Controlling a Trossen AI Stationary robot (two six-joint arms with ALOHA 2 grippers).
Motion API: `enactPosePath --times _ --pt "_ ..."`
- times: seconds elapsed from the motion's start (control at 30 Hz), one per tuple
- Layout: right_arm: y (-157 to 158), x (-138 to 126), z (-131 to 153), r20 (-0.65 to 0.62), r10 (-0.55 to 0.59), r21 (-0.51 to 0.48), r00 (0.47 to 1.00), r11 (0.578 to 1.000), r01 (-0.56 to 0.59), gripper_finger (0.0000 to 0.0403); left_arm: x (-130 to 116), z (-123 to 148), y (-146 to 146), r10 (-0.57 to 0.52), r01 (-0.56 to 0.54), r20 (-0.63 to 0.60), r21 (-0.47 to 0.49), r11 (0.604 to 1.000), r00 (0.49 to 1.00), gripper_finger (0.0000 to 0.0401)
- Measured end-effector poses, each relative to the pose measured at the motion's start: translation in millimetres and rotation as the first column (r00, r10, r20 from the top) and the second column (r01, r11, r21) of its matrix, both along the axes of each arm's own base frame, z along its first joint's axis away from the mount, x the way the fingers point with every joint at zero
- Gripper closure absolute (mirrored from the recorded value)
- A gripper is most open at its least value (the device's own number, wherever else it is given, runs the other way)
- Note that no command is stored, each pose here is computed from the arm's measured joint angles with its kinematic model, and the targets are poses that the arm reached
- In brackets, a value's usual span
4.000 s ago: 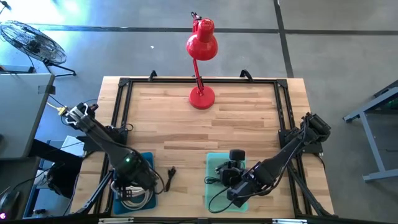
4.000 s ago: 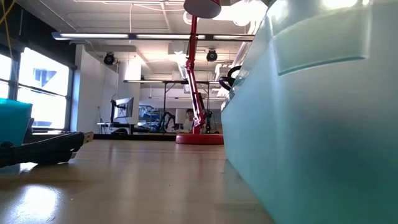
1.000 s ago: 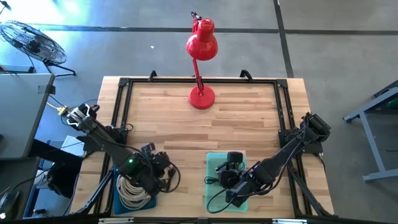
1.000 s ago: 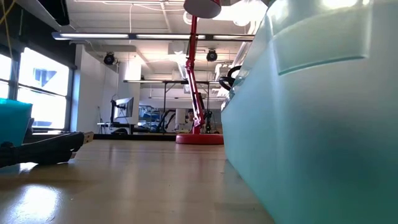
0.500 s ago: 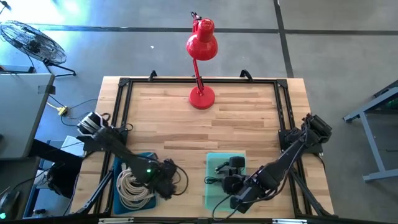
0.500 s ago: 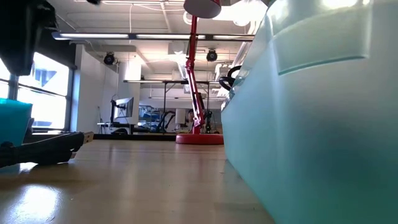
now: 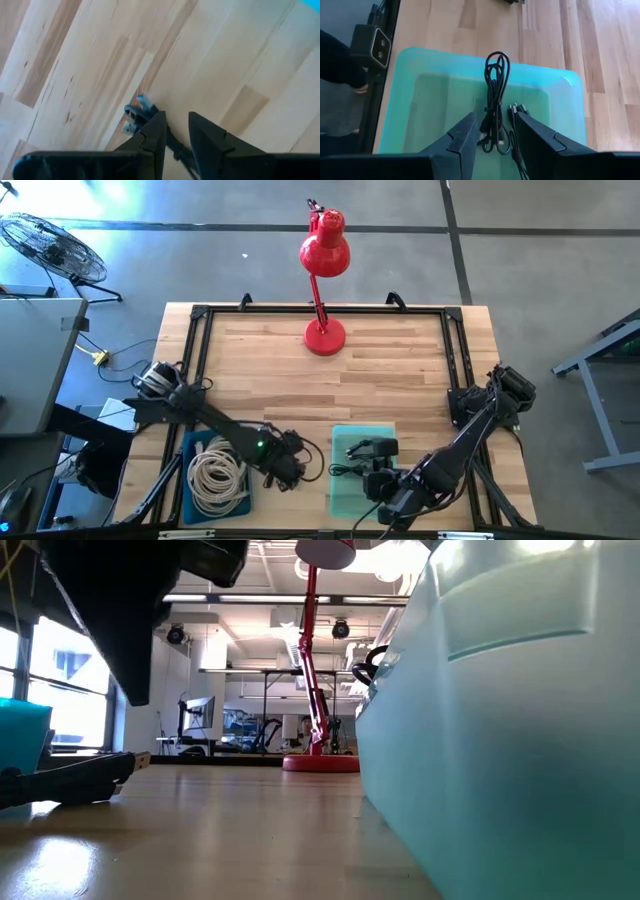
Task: Pick & Place USB Port
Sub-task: Put the black USB cable into the green bin
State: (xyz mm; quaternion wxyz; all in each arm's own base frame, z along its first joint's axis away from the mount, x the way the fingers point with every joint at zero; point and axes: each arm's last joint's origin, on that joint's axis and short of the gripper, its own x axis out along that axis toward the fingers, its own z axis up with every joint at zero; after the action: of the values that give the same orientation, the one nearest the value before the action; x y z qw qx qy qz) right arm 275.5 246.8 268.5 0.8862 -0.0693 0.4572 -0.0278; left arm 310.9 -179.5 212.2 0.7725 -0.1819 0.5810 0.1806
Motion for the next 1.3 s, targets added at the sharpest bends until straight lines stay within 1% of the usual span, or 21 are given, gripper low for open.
enactPosePath --times 0.17,0.37,0.67,1.07,1.3 --pt "0.0 0.1 0.2 0.002 0.000 -0.002 1.000 1.000 0.000 0.0277 8.7 1.5 3.0 0.020 -0.018 0.056 -0.032 0.999 0.998 0.0322" --pt "-1.0 0.9 0.5 0.016 -0.009 -0.018 1.000 1.000 0.009 0.0277 21.6 5.2 4.4 0.051 -0.040 0.170 -0.068 0.997 0.984 0.0322" --pt "-1.6 1.2 0.6 0.026 -0.017 -0.026 1.000 1.000 0.018 0.0277 30.5 10.2 -1.2 0.063 -0.029 0.272 -0.127 0.991 0.960 0.0322" --pt "-1.7 1.5 0.9 0.036 -0.026 -0.030 0.999 0.999 0.027 0.0277 34.7 13.2 -3.3 0.073 -0.024 0.319 -0.154 0.988 0.945 0.0322" --pt "-1.2 1.8 1.0 0.039 -0.043 -0.007 0.998 0.999 0.043 0.0277 35.7 14.0 -4.0 0.075 -0.022 0.332 -0.162 0.987 0.940 0.0322"
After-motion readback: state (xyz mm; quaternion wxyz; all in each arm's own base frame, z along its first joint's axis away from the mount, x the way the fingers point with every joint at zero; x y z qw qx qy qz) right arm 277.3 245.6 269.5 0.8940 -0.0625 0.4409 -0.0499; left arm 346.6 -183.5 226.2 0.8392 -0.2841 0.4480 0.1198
